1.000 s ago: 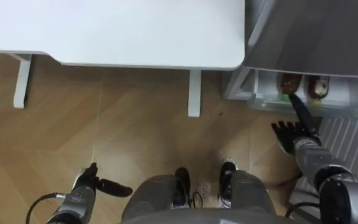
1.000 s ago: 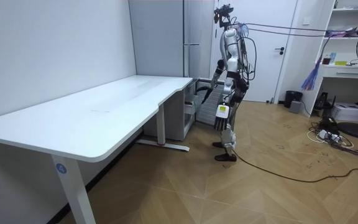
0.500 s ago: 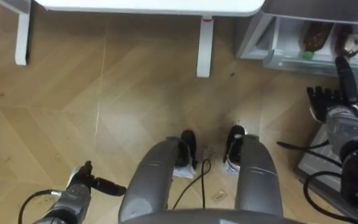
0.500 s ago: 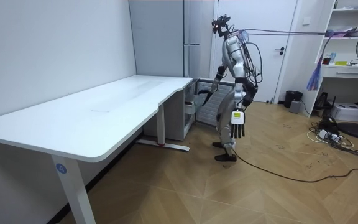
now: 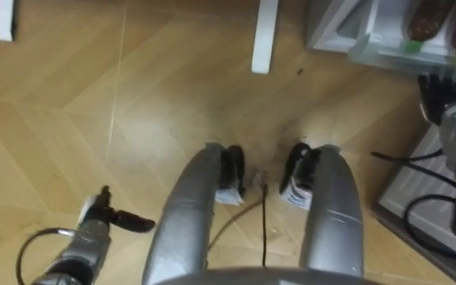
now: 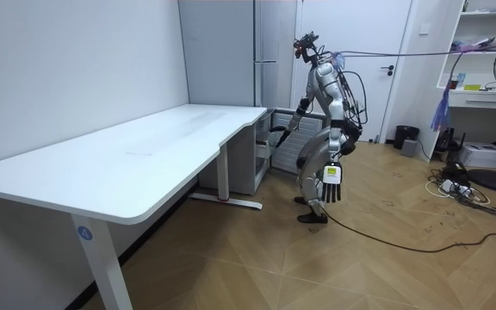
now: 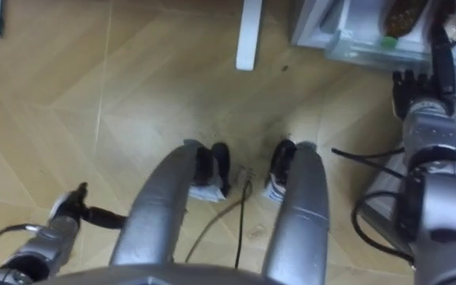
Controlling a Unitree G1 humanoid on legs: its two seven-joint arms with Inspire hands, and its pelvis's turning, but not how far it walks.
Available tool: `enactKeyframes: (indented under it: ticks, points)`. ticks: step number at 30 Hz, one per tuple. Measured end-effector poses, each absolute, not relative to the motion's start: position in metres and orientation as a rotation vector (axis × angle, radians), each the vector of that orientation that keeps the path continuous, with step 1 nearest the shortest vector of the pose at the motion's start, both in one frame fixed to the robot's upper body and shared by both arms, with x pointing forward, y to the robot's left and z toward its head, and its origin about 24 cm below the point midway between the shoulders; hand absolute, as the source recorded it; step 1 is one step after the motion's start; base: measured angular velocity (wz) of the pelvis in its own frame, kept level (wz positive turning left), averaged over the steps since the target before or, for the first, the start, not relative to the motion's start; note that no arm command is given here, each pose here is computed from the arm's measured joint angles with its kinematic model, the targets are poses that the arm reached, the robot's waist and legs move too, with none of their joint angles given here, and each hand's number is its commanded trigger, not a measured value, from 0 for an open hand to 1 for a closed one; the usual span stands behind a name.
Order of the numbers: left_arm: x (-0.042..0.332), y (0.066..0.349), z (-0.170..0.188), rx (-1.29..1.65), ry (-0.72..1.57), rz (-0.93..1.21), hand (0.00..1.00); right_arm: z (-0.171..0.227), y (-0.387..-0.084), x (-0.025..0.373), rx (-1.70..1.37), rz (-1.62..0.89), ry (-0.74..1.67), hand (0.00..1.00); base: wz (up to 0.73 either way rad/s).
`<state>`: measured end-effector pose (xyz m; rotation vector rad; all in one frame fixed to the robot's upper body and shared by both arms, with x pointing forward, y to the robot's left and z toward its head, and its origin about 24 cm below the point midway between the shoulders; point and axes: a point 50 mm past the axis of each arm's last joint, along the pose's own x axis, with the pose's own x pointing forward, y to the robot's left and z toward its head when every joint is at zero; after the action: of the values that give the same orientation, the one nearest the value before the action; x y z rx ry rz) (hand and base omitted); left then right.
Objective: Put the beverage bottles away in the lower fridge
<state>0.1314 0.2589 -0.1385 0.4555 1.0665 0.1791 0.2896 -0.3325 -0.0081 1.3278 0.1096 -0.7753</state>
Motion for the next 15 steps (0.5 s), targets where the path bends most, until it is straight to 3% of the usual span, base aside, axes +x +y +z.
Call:
enactKeyframes:
  ticks: [15]
  points:
    - [0.105,0.259,-0.139,0.434,1.088,0.142,0.0,0.018,-0.345,0.3,1.174,-0.741,0.127,0.0,0.02]
